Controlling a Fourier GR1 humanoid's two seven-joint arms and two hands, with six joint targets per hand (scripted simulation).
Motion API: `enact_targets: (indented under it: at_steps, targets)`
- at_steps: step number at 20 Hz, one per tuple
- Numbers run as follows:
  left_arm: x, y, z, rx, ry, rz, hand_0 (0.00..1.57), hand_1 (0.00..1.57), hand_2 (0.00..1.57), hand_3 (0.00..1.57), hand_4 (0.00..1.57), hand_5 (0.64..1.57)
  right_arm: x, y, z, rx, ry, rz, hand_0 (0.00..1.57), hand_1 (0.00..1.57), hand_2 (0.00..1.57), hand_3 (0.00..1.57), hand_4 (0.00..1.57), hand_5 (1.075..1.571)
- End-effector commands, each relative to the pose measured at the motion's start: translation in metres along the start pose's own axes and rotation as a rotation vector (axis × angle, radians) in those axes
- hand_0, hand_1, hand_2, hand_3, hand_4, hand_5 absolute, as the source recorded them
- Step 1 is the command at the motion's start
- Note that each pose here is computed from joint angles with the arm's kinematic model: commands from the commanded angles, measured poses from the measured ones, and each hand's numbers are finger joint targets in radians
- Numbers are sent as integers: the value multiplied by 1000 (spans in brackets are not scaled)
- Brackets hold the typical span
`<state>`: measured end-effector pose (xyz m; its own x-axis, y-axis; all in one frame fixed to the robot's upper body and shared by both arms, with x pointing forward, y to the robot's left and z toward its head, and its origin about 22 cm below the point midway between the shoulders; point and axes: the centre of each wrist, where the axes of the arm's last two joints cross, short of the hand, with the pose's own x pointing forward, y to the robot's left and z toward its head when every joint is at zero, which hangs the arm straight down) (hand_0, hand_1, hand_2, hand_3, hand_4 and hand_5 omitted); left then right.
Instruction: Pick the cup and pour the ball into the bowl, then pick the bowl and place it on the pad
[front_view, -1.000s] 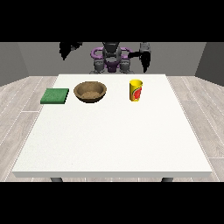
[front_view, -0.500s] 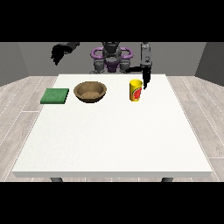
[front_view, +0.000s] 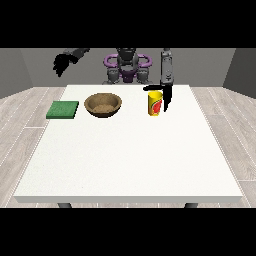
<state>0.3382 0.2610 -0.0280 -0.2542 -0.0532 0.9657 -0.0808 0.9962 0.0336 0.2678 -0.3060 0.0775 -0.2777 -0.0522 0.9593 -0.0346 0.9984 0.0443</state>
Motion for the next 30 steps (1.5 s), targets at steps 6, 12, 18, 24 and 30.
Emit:
enact_targets:
  at_steps: [6, 12, 18, 24, 30]
  targets:
    - [-29, 17, 6, 46, 7, -118, 919, 919, 1316, 1379, 1243, 1538, 16, -13, -3, 56, -38, -5, 0, 0, 0, 0, 662, 1569]
    - [-34, 11, 2, 183, -48, -237, 1283, 1283, 1571, 1571, 1366, 1457, 56, -45, -16, 87, -104, 0, 0, 0, 0, 164, 642, 1568]
    - [-26, -12, -10, 97, 11, -392, 1267, 1267, 1571, 1571, 1401, 1432, 49, -72, -16, 13, 51, -10, 0, 0, 0, 293, 636, 1567]
    - [1, -50, -40, 10, -68, -792, 1337, 1337, 1571, 1571, 1408, 1525, 3, -77, -7, -13, 142, -22, 0, 0, 0, 250, 634, 1562]
    - [-10, -79, -35, -112, -58, -1185, 1361, 1361, 1571, 1571, 1441, 1545, -25, -84, 7, -17, 200, -58, 0, 0, 0, 83, 675, 1561]
